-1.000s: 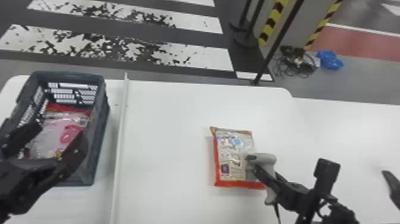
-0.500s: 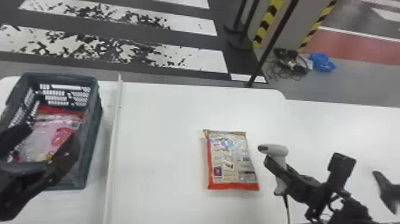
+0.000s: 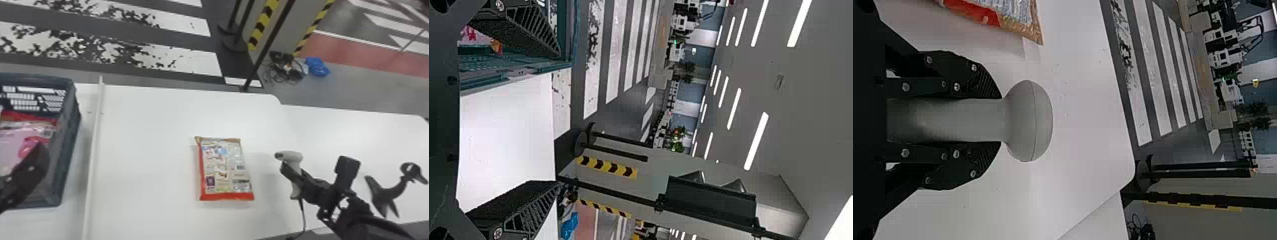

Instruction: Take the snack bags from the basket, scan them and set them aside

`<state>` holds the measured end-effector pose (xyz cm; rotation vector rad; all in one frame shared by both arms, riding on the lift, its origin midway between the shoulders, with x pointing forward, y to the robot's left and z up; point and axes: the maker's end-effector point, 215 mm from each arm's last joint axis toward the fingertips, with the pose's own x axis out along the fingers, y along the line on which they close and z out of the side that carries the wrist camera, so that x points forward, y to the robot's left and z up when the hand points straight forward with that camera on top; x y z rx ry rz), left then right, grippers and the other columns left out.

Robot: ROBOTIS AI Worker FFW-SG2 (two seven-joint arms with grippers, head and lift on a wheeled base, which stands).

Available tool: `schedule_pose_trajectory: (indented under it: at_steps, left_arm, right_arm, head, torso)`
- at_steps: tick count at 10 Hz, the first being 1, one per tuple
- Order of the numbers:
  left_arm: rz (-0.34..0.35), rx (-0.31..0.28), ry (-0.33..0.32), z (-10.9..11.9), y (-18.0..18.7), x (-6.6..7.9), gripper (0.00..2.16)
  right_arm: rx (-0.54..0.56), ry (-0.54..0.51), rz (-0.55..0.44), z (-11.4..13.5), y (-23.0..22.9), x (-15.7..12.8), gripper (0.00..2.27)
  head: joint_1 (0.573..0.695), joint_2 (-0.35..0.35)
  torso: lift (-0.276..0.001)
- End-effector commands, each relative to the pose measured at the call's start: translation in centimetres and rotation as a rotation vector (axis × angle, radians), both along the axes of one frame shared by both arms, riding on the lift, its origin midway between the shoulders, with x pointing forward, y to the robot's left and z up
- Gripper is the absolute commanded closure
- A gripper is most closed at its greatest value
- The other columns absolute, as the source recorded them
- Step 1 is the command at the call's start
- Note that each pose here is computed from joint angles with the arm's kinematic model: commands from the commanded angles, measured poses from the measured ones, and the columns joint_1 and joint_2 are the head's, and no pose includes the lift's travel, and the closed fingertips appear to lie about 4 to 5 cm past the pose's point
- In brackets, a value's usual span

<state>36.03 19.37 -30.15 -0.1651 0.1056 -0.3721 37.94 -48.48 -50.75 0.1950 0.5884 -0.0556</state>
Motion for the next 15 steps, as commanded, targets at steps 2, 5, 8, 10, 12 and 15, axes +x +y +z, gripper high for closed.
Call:
schedule_pose_trajectory:
  at_steps: [2,5,8,10,12,15]
  left_arm:
    - [0.005,0.002,-0.002,0.1,-0.2,-0.1,0.08]
    - [0.003,0.003,-0.002,0.1,-0.5,-0.4,0.09]
    - [0.004,0.003,-0.005,0.1,-0.4,-0.3,0.08]
    - [0.004,0.001,-0.003,0.1,-0.5,-0.4,0.08]
    - [0.004,-0.001,-0.008,0.4,-0.6,-0.5,0.08]
    - [0.005,0.010,-0.008,0.5,-0.7,-0.7,0.08]
  right_arm:
    - [-0.044,0.011,0.008,-1.8,-2.3,-0.8,2.25]
    - [-0.083,0.033,0.040,-4.6,-1.9,-1.5,2.25]
    - [-0.092,0.026,0.051,-5.3,-1.3,-1.5,1.37]
    - [-0.097,0.014,0.045,-4.9,-1.6,-1.4,0.35]
    - [-0.098,0.000,0.035,-4.1,-2.1,-1.5,0.11]
    - [-0.033,0.008,0.078,1.5,-0.6,-2.3,0.11]
  head:
    - [0.695,-0.350]
    - [0.695,-0.350]
    - [0.695,-0.350]
    - [0.695,-0.350]
    - [0.695,-0.350]
    - [0.695,-0.350]
  torso:
    - [-0.075]
    - [-0.075]
    - [-0.075]
    - [-0.075]
    - [-0.075]
    - [-0.075]
